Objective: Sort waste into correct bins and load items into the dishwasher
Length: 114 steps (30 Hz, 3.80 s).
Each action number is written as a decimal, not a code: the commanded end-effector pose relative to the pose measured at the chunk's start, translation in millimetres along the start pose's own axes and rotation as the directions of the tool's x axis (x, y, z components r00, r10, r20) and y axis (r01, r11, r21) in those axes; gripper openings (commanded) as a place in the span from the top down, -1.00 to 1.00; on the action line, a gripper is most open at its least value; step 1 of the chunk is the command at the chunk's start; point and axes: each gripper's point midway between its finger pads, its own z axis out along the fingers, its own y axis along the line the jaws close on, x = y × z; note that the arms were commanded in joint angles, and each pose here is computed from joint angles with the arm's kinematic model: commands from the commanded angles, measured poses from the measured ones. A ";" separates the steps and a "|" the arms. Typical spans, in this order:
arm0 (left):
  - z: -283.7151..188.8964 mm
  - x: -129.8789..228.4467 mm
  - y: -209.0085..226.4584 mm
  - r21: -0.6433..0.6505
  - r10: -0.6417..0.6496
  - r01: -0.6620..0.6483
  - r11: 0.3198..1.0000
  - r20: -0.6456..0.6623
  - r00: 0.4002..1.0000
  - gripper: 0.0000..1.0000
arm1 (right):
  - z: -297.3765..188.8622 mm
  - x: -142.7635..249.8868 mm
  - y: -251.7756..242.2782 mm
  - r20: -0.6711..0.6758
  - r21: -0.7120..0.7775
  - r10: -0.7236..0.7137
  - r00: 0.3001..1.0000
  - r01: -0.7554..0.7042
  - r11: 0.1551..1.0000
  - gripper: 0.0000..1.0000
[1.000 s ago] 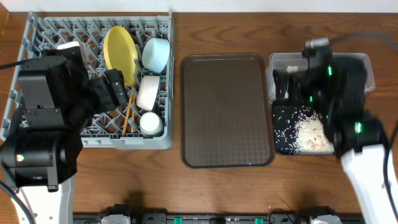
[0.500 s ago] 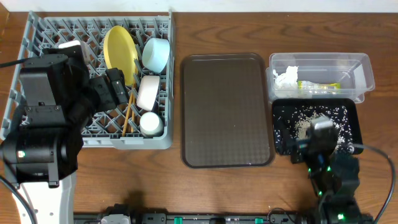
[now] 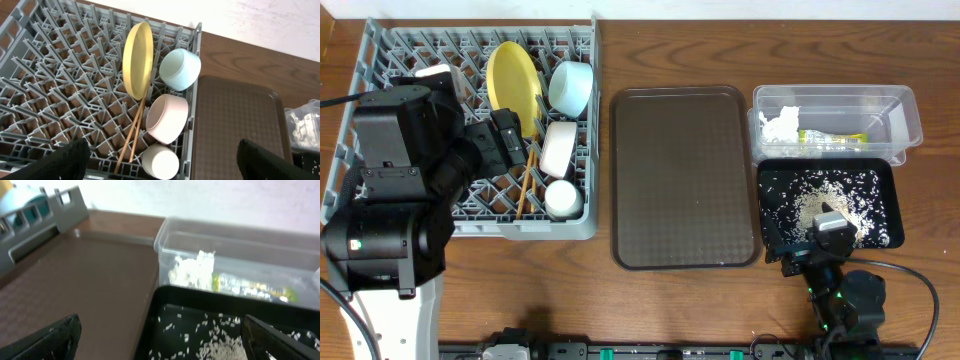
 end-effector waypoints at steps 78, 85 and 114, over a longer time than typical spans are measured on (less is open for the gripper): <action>59.7 150.7 68.9 -0.008 -0.001 0.007 1.000 0.602 0.798 -0.89 | -2.8 -18.2 1.2 0.147 -0.004 -0.018 0.989 0.019 1.000 -0.99; 73.0 161.6 74.1 -0.037 0.030 -0.010 0.999 0.595 0.804 -0.89 | -2.8 -18.1 1.2 0.146 -0.004 -0.018 0.989 0.019 1.000 -0.98; 95.6 184.1 79.7 -0.066 0.064 -0.034 0.997 0.534 0.843 -0.89 | -2.8 -18.2 1.2 0.147 -0.004 -0.018 0.989 0.019 1.000 -0.99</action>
